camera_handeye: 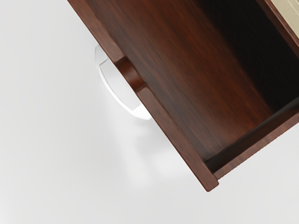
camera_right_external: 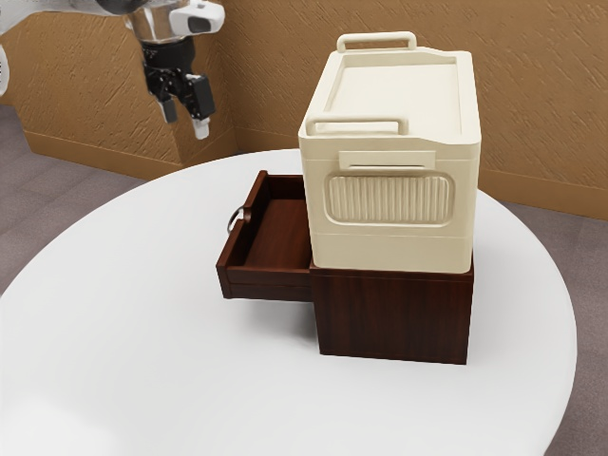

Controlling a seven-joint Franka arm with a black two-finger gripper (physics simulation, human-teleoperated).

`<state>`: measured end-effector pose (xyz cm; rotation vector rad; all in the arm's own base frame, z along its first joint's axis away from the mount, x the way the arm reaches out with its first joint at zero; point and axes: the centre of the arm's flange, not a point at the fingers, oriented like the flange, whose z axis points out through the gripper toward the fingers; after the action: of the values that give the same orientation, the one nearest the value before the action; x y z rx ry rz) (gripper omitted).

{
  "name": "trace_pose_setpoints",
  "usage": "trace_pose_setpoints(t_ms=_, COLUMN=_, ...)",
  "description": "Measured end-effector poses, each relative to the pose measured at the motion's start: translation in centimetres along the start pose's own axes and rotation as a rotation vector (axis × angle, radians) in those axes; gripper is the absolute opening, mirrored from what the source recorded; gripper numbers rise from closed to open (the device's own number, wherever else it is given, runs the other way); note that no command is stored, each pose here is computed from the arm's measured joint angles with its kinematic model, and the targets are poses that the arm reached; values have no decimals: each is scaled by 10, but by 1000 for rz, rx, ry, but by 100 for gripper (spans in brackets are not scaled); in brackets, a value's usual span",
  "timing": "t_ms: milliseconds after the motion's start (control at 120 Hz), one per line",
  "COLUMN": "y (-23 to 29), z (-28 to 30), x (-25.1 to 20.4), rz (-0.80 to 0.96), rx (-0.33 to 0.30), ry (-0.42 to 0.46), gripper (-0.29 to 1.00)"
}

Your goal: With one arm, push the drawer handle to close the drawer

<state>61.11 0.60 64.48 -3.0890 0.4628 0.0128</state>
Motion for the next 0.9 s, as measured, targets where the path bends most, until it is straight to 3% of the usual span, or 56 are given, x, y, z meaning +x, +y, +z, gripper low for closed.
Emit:
trace_pose_setpoints(t_ms=200, y=-7, z=23, x=-16, rz=-26, rx=-27, ry=-56, gripper=70)
trace_pose_setpoints(t_ms=358, y=7, z=28, x=-82, rz=-42, rx=-44, ry=-39, gripper=69)
trace_pose_setpoints(t_ms=475, y=-35, z=52, x=-117, rz=-73, rx=-57, ry=-37, gripper=40)
trace_pose_setpoints(t_ms=600, y=-62, z=90, x=-126, rz=33, rx=13, ry=-45, gripper=15)
trace_pose_setpoints(t_ms=792, y=-71, z=122, x=-103, rz=278, rx=94, ry=1, gripper=-1)
trace_pose_setpoints(t_ms=900, y=-72, z=150, x=-84, rz=412, rx=101, ry=13, gripper=-4)
